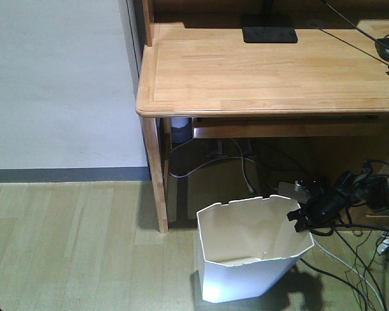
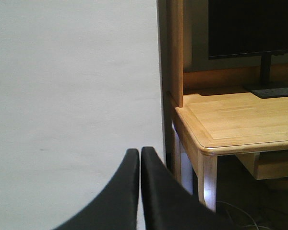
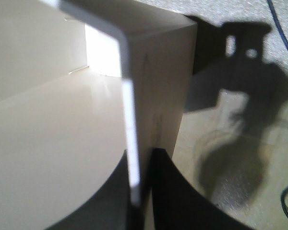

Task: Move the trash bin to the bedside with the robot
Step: 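Close the right gripper on the bin's rim wall, then lift and drag the bin out from under the desk with right gripper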

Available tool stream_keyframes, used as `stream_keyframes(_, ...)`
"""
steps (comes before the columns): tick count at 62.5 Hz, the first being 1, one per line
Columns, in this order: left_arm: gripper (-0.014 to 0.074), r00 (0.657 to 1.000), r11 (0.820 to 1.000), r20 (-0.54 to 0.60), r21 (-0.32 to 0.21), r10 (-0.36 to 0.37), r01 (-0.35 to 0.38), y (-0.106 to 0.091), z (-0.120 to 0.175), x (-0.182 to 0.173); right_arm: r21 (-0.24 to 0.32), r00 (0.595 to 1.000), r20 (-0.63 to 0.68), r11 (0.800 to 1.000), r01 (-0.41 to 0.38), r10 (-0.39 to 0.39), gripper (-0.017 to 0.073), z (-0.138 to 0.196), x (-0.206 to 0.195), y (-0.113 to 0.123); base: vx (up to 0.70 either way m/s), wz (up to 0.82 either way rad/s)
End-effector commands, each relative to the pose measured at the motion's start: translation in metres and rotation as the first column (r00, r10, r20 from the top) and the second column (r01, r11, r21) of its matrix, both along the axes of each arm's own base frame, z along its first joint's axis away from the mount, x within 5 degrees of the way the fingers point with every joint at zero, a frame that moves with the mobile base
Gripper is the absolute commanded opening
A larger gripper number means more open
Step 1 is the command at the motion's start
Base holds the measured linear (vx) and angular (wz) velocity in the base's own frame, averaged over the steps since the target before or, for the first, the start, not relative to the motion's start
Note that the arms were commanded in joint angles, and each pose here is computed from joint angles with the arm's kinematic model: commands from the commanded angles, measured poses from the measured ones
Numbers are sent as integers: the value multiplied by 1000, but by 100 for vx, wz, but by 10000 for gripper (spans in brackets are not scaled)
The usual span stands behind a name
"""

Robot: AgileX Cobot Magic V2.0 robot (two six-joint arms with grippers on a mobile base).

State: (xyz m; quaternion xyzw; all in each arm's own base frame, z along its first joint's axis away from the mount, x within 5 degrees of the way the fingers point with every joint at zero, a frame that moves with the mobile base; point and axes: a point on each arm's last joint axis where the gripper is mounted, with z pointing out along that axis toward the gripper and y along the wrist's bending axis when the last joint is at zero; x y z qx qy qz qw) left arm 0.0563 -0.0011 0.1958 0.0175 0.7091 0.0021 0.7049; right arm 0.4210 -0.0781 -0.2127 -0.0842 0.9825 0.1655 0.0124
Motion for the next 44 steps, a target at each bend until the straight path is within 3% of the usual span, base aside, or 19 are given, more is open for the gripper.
stream_keyframes(1, -6, 998, 1000, 69, -25, -5, 7, 0, 3, 0, 147, 995, 82, 988, 37, -50, -4, 60, 37, 5, 0, -1)
stream_keyframes(17, -6, 998, 1000, 69, -25, -5, 7, 0, 3, 0, 256, 997, 72, 967, -9, -10, -2, 105, 48, 10, 0, -1)
stream_keyframes(24, -6, 998, 1000, 69, -25, -5, 7, 0, 3, 0, 255, 996, 87, 967, 2, -25, -2, 125, 46, 11, 0, -1)
stream_keyframes(35, -6, 998, 1000, 69, -25, -5, 7, 0, 3, 0, 233, 990, 139, 973, 4, -38, -2, 152, 14, 18, 0, 0)
stream_keyframes(44, -6, 998, 1000, 69, -25, -5, 7, 0, 3, 0, 317, 976, 210, 948, -15, -54, -2, 187, -19, 35, 0, 0)
